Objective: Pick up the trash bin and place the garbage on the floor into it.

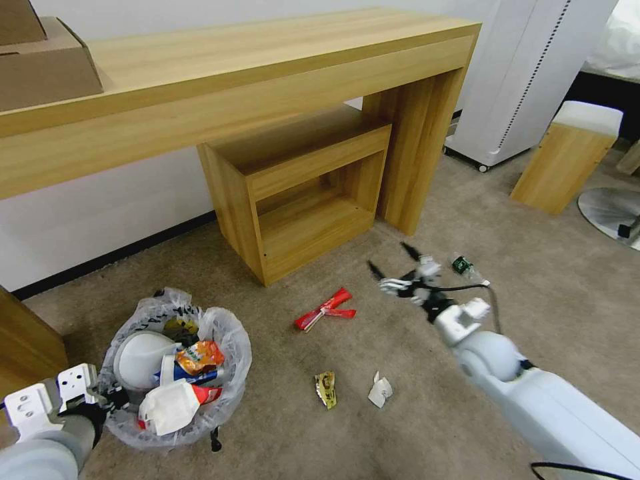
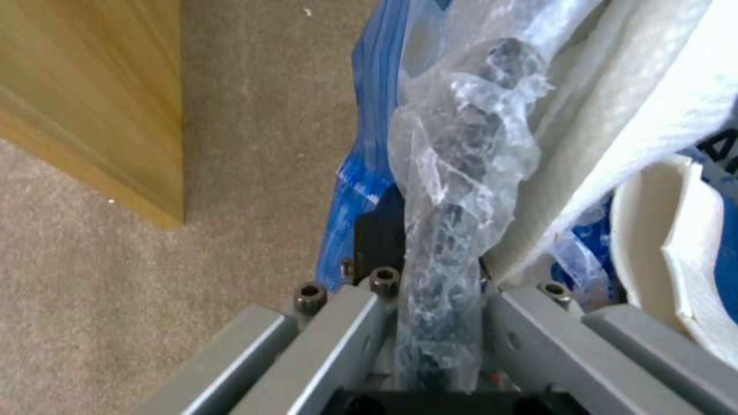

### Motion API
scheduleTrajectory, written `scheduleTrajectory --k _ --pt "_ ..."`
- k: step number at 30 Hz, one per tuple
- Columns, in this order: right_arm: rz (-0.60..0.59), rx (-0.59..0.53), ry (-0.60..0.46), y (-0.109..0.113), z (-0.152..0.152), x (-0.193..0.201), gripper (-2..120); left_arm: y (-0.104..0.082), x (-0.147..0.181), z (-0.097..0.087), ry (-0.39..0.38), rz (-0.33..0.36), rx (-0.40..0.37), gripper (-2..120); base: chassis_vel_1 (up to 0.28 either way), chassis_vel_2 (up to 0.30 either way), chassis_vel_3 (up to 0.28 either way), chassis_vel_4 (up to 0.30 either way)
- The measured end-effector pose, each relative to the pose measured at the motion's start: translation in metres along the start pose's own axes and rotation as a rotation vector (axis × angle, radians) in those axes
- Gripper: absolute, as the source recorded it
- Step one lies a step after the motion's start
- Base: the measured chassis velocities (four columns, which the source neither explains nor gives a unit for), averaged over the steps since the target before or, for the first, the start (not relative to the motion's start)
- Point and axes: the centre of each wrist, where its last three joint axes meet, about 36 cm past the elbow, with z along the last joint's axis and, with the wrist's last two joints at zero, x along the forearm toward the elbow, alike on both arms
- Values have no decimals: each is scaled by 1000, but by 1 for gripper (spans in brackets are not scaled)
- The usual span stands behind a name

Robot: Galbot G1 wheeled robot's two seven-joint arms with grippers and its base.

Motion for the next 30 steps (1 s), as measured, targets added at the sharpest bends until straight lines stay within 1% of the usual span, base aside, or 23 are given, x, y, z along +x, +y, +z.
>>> scheduleTrajectory --k 2,3,4,5,6,8,9,10,11,12,14,16,21,23,27,30 --pt "69 -86 140 20 1 -19 100 1 -4 3 5 -11 7 0 0 0 0 0" --pt "69 -86 140 20 1 -19 100 1 -4 3 5 -11 7 0 0 0 0 0" --pt "95 -105 196 27 1 -22 100 1 -6 5 6 -14 7 0 0 0 0 0" --pt "168 -137 362 40 -2 -28 100 2 -8 8 12 -23 9 0 0 0 0 0" --pt "205 -153 443 47 -5 -29 100 2 -9 10 14 -25 10 0 0 0 0 0" --pt "205 -153 443 47 -5 -29 100 2 -9 10 14 -25 10 0 0 0 0 0" --pt "287 -213 697 66 -9 -28 100 3 -13 15 20 -39 5 0 0 0 0 0" --pt "285 -205 757 67 -6 -25 100 4 -15 18 22 -44 6 0 0 0 0 0" --pt "282 -198 791 67 -3 -22 100 4 -16 20 23 -47 5 0 0 0 0 0" --pt "282 -198 791 67 -3 -22 100 4 -16 20 23 -47 5 0 0 0 0 0" --pt "269 -194 846 66 1 -19 100 4 -19 24 25 -50 -3 0 0 0 0 0" --pt "238 -196 876 65 3 -18 100 3 -22 25 25 -52 -5 0 0 0 0 0" --pt "186 -194 918 67 7 -18 100 3 -24 26 25 -51 -8 0 0 0 0 0" --pt "154 -175 935 69 16 -17 100 2 -25 26 25 -53 -10 0 0 0 0 0" --pt "141 -159 946 69 24 -17 100 2 -26 28 28 -56 -12 0 0 0 0 0" --pt "116 -143 958 75 42 -17 100 1 -27 32 31 -62 -14 0 0 0 0 0"
